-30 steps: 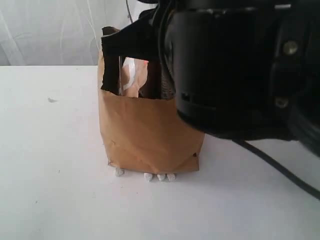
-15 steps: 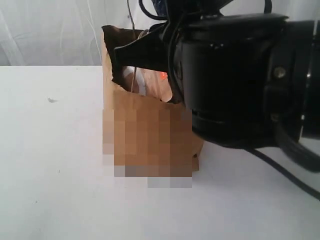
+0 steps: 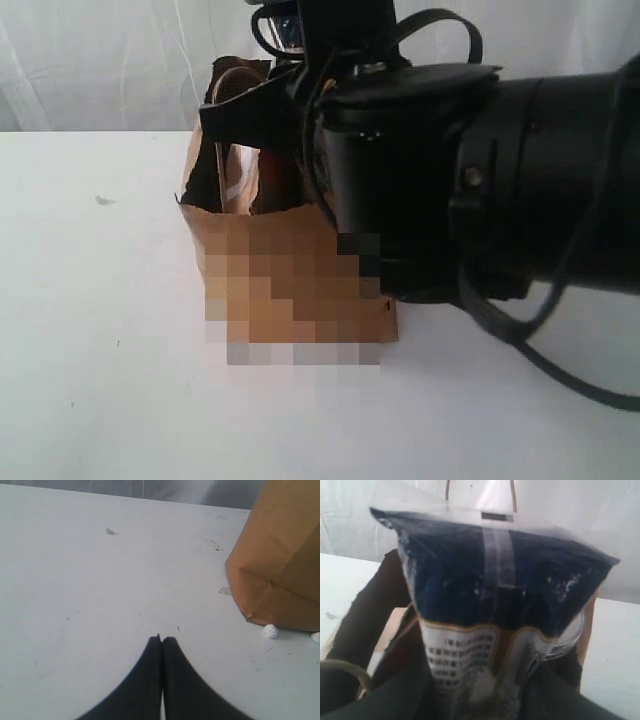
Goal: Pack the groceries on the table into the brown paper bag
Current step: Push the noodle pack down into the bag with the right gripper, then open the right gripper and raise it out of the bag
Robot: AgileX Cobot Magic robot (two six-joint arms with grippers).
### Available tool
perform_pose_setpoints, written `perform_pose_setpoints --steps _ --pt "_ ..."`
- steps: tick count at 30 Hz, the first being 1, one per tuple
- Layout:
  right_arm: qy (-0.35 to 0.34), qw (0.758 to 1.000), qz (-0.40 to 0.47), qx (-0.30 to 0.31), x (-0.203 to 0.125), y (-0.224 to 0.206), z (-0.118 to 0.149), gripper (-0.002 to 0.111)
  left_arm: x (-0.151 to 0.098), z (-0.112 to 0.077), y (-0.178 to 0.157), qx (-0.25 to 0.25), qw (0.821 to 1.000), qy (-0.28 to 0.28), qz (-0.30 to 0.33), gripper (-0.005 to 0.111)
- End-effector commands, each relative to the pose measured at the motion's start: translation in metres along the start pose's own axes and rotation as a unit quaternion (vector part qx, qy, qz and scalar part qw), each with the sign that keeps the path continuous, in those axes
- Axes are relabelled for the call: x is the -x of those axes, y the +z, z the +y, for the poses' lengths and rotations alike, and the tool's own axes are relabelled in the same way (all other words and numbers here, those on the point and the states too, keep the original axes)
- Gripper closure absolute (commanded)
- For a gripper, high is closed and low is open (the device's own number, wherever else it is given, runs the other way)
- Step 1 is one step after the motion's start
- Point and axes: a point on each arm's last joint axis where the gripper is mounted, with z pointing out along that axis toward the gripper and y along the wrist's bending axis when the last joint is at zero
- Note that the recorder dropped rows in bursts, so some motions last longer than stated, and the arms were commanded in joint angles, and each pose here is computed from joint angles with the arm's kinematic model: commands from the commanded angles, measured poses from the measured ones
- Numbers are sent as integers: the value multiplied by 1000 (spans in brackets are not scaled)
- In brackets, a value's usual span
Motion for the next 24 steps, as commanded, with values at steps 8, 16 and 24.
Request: perform_pose_setpoints --steps 8,16,24 --pt "1 1000 12 3 6 -6 -7 91 -1 0 0 0 1000 -5 -1 107" --pt "7 999 9 37 24 -27 -18 49 -1 0 0 0 1000 -5 -1 107" --pt "-15 999 -16 24 42 -47 -39 49 -1 0 0 0 1000 -5 -1 107"
